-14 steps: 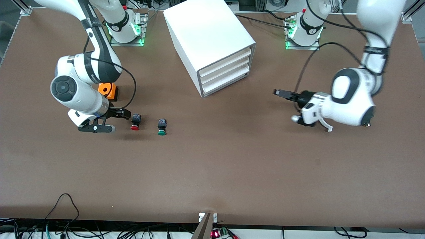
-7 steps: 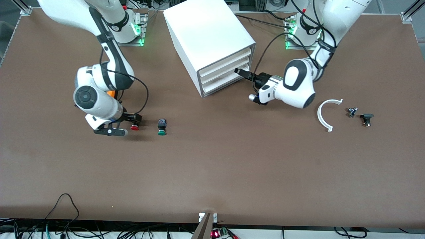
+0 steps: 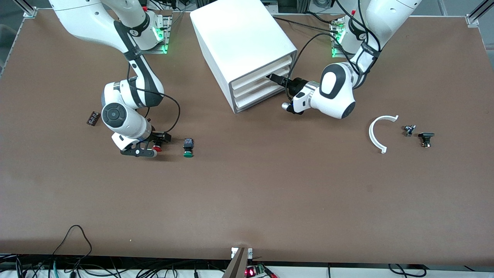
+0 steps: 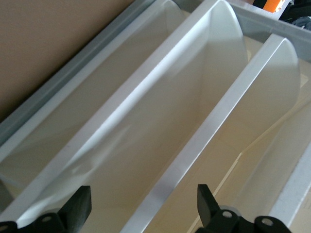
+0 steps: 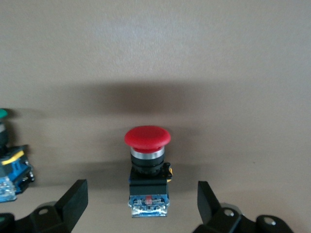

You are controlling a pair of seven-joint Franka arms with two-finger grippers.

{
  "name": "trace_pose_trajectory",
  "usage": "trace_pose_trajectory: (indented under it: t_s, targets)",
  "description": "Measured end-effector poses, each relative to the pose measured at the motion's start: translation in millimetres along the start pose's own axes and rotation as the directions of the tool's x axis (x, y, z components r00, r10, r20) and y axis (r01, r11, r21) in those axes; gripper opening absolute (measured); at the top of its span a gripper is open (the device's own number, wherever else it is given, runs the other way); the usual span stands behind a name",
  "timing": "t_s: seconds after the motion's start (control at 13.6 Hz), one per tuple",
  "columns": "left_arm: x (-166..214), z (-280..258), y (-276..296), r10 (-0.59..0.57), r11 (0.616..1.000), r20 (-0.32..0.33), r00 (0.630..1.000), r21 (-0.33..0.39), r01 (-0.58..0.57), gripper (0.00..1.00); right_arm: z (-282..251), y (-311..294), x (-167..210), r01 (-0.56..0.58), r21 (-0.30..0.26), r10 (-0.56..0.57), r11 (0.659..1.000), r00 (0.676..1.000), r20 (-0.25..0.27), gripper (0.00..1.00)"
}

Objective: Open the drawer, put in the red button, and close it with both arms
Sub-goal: 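Grasp the red button with the right gripper while the left gripper pulls the drawer open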

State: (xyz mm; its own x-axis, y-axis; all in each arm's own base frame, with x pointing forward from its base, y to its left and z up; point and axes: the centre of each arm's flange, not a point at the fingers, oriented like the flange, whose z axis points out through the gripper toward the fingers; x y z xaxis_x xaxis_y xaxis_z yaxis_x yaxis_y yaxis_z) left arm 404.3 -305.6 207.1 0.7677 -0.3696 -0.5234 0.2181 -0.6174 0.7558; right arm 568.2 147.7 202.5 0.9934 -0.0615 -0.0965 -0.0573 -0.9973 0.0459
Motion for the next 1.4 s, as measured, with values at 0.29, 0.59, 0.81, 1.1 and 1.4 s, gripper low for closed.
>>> trace_pose_trajectory:
  t_s: [0.29, 0.59, 0.81, 1.1, 1.4]
  targets:
    - [0, 2, 1, -0.003, 1.0, -0.005, 1.0, -0.009, 0.003, 0.55, 16, 0, -1, 0.001, -0.004, -0.001, 1.0, 1.0, 0.012, 0.99]
    - [6, -20, 5, 0.003, 1.0, -0.065, 0.998, -0.025, -0.004, 0.25, 20, 0, -2, 0.002, -0.006, -0.002, 1.0, 1.0, 0.016, 0.76]
    - [15, -90, -14, 0.01, 0.999, -0.195, 0.981, -0.048, -0.02, 0.2, 22, 0, -3, 0.002, -0.008, -0.002, 1.0, 1.0, 0.021, 0.54]
    - [25, -145, -23, 0.021, 0.999, -0.326, 0.945, -0.031, -0.033, 0.2, 21, -6, -5, 0.016, -0.003, -0.016, 1.0, 1.0, 0.022, 0.41]
    - [32, -172, -25, 0.01, 1.0, -0.438, 0.899, -0.001, -0.012, 0.45, 9, -19, 1, 0.036, 0.012, -0.036, 0.999, 0.999, -0.007, 0.41]
